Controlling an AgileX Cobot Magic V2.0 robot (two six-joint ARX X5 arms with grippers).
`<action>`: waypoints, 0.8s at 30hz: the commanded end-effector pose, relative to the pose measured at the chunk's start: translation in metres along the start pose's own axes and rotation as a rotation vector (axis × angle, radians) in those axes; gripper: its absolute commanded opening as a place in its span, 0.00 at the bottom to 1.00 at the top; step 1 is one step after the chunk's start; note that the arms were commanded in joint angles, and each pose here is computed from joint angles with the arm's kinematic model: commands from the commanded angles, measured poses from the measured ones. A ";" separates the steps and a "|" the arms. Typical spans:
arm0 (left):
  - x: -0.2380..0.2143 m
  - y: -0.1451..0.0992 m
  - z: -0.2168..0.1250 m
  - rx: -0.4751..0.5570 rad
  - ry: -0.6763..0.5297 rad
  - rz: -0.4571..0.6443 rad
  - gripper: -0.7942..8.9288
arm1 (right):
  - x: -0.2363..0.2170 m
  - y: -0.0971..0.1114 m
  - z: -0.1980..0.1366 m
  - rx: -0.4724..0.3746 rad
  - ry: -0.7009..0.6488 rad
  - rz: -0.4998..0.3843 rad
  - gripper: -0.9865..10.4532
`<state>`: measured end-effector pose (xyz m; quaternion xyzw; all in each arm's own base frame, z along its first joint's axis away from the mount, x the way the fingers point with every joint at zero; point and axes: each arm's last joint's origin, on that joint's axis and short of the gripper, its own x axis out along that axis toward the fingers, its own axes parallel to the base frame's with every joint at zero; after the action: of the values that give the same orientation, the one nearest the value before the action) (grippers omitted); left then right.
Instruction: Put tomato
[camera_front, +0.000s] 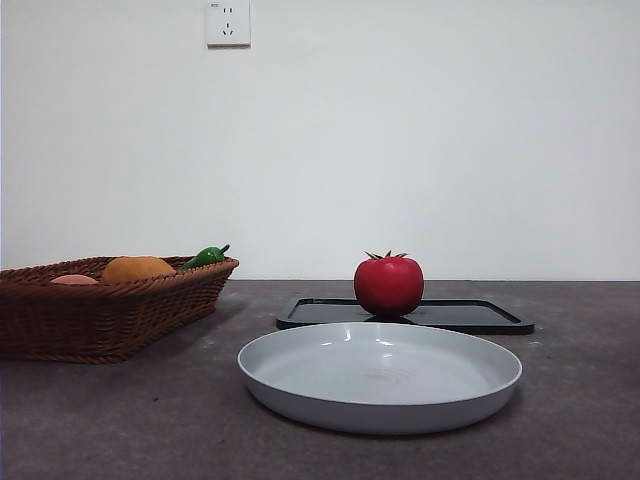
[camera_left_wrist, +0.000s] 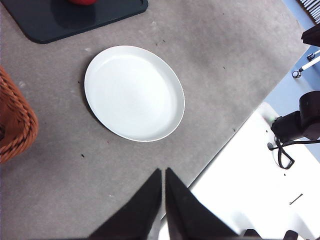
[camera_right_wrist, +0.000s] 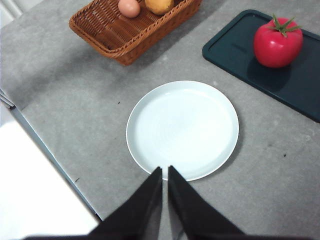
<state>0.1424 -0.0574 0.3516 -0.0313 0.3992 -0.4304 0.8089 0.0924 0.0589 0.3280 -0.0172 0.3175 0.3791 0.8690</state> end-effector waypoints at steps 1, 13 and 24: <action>-0.002 -0.001 0.005 0.027 -0.016 -0.005 0.09 | -0.001 0.001 0.003 0.002 -0.013 0.008 0.09; -0.002 -0.001 0.005 0.027 -0.016 -0.005 0.09 | -0.001 0.001 0.003 0.002 -0.013 0.008 0.09; -0.019 -0.008 0.009 0.122 -0.171 0.063 0.09 | -0.001 0.001 0.003 0.002 -0.013 0.008 0.09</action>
<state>0.1382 -0.0522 0.3628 -0.0188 0.3387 -0.4225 0.8405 0.0924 0.0589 0.3280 -0.0172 0.3175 0.3791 0.8690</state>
